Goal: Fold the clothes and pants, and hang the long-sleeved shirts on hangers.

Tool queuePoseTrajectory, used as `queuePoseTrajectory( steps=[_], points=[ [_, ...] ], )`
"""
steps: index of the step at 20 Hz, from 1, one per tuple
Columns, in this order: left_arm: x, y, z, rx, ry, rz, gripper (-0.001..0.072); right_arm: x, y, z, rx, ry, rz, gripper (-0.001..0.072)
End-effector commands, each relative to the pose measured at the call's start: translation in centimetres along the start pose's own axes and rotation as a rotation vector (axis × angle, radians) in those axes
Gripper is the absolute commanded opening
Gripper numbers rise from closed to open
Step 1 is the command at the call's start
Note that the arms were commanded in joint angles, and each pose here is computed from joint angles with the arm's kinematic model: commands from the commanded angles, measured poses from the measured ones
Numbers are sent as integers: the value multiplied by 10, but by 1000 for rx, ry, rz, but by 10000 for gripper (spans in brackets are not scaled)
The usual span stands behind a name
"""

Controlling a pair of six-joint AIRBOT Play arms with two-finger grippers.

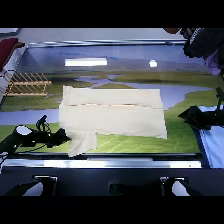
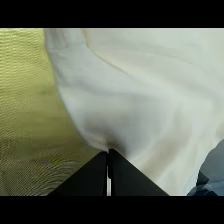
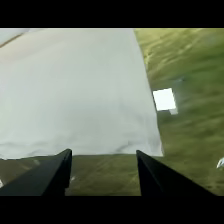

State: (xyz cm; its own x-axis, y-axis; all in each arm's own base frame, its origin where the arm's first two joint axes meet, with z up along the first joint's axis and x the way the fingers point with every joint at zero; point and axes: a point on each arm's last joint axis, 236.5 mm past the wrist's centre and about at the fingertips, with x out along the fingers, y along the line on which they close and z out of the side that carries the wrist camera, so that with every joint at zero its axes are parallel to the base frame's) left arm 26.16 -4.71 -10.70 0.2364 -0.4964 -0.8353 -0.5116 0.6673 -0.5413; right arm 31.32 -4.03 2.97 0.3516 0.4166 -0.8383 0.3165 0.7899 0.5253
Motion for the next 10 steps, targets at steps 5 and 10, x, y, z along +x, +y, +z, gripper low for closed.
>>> queuePoseTrajectory(
  steps=[5, 10],
  points=[
    [0, -1, 0, 0, 0, -2, 17, 75, -49, -41, 119, 231, 14, 479],
    [0, -1, 0, -1, 0, -2, 17, 80, -61, -28, 83, 175, -25, 478]
  ],
)
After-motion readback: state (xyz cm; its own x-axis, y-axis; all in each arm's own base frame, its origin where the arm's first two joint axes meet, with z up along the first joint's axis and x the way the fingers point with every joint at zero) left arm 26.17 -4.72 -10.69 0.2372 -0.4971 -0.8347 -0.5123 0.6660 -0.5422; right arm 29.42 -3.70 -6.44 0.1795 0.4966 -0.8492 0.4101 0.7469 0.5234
